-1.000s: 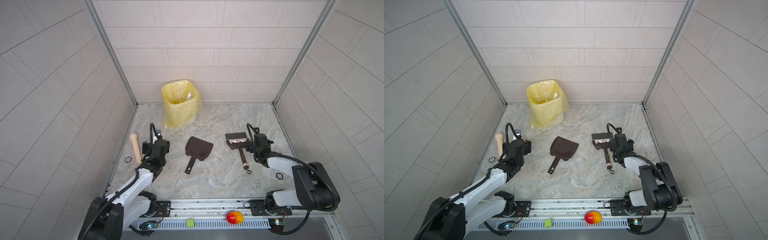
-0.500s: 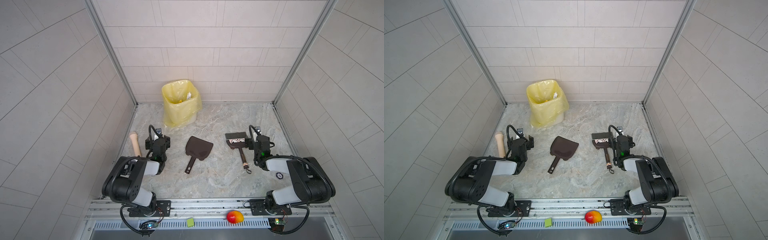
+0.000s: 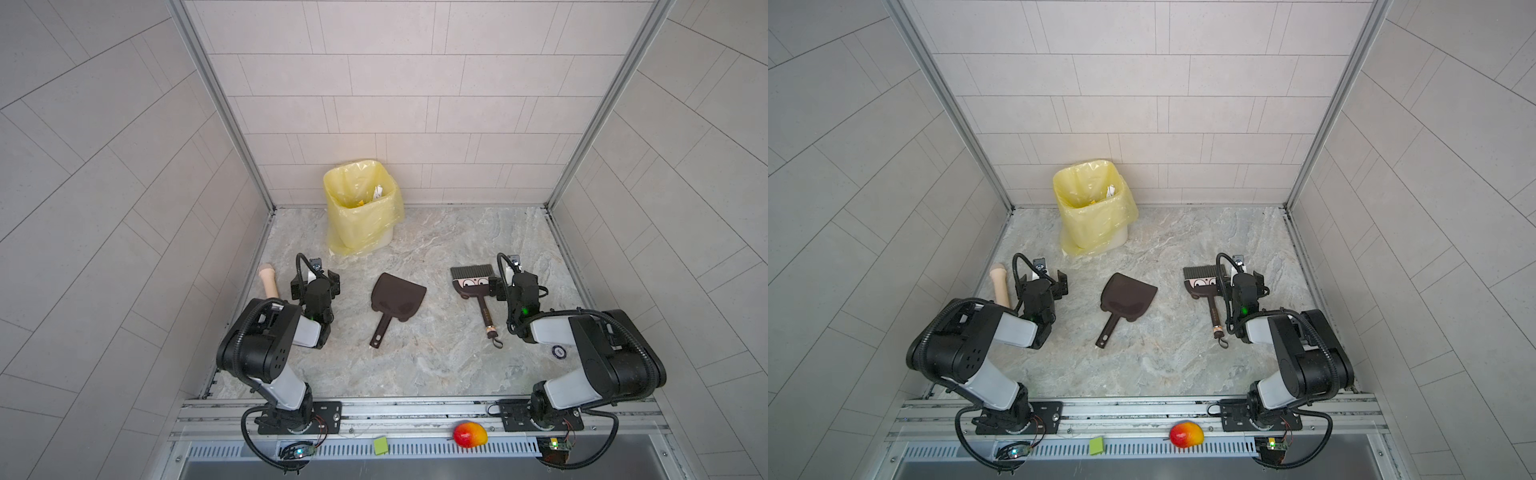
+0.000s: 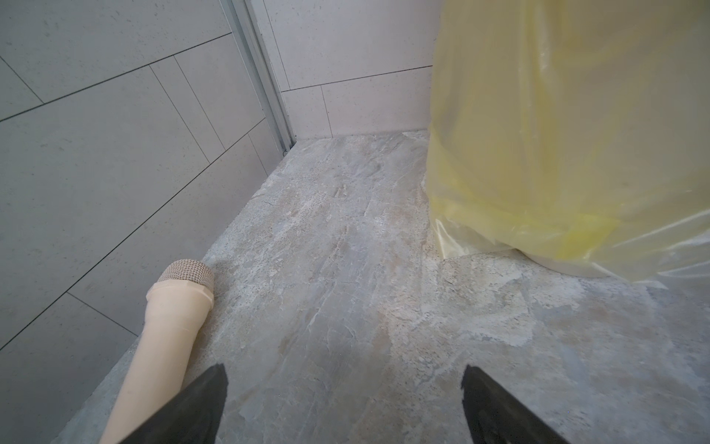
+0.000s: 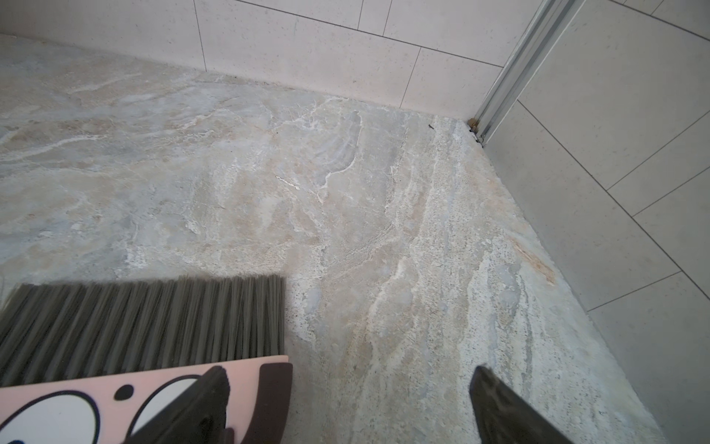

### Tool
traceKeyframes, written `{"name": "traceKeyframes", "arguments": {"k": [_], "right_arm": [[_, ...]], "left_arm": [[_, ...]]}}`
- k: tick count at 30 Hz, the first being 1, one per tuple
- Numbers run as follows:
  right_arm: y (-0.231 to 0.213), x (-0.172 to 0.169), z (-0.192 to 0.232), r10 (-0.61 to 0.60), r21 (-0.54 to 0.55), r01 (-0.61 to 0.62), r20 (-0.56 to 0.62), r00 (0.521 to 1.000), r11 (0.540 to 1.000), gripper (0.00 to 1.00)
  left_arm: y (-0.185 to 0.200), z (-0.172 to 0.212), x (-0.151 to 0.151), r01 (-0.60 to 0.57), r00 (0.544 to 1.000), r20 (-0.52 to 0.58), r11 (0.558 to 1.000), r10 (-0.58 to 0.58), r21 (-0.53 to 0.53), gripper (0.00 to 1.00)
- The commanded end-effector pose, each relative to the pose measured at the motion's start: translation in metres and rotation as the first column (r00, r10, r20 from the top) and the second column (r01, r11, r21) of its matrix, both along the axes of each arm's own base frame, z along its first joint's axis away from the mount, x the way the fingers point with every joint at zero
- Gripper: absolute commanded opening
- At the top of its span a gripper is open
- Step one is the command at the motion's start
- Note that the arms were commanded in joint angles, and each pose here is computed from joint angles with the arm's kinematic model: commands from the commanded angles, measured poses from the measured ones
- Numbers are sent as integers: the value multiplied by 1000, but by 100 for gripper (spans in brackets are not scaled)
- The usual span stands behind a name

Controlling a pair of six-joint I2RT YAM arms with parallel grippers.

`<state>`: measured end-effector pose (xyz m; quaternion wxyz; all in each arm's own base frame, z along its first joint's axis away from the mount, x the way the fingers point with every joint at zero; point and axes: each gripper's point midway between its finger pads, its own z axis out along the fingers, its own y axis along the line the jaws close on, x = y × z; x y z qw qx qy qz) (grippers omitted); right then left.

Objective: Sweep away the paper scraps from the table

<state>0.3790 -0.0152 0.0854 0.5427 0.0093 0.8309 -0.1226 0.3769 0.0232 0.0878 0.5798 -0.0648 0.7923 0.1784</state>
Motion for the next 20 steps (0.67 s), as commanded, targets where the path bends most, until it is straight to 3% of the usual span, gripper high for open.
{"name": "traceKeyframes", "arguments": {"k": [1, 20], "right_arm": [[-1, 4, 7, -4, -5, 4, 25, 1000, 1000, 100], [-1, 5, 6, -2, -1, 2, 17, 1000, 1000, 99]], "left_arm": [[1, 12, 4, -10, 999, 46, 1000, 11, -14, 100], [6, 8, 9, -15, 1000, 14, 999, 16, -39, 100]]}}
